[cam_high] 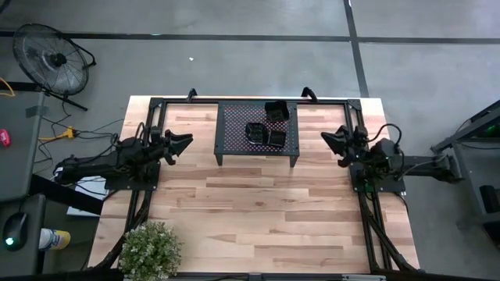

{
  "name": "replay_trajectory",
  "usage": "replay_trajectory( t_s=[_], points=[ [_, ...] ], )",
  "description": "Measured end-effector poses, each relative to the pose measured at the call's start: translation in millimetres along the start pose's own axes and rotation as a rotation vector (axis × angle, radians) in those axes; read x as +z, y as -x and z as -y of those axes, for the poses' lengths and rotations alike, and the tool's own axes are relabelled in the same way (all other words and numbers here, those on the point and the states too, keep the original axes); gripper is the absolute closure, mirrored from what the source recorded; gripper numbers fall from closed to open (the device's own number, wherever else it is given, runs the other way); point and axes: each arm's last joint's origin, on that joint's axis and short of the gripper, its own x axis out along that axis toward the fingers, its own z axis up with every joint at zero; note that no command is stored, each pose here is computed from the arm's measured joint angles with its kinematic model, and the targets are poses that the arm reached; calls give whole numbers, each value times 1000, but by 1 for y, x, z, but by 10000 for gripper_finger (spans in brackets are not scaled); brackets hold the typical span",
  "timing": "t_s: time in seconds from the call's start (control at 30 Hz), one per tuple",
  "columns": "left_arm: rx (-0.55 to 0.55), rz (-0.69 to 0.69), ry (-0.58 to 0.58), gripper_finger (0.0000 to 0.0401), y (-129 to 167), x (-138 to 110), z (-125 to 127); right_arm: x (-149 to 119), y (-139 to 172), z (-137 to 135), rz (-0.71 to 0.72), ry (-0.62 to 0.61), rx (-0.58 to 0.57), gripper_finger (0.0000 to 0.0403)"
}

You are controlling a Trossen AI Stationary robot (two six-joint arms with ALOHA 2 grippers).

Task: Pick & Place Mini shaped plates
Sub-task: Return to Home Position

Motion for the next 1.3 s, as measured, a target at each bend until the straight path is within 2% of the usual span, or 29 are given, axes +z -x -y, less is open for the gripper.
replay_trajectory(
  t_s=[0.5,0.77,0.97,1.13,1.3],
  points=[
    [19,-65,-19,268,0,-6,-3,-19,4,6,-166,-30,123,391],
    [80,-154,-24,268,1,-14,-10,-27,8,12,-261,27,69,399],
    [87,-161,-59,268,2,-15,-10,-29,9,14,-269,134,49,399],
    [90,-174,-118,268,2,-15,-11,-29,9,16,-265,149,12,401],
    [83,-191,-121,268,2,-16,-11,-31,10,16,-288,162,29,399]
  ],
)
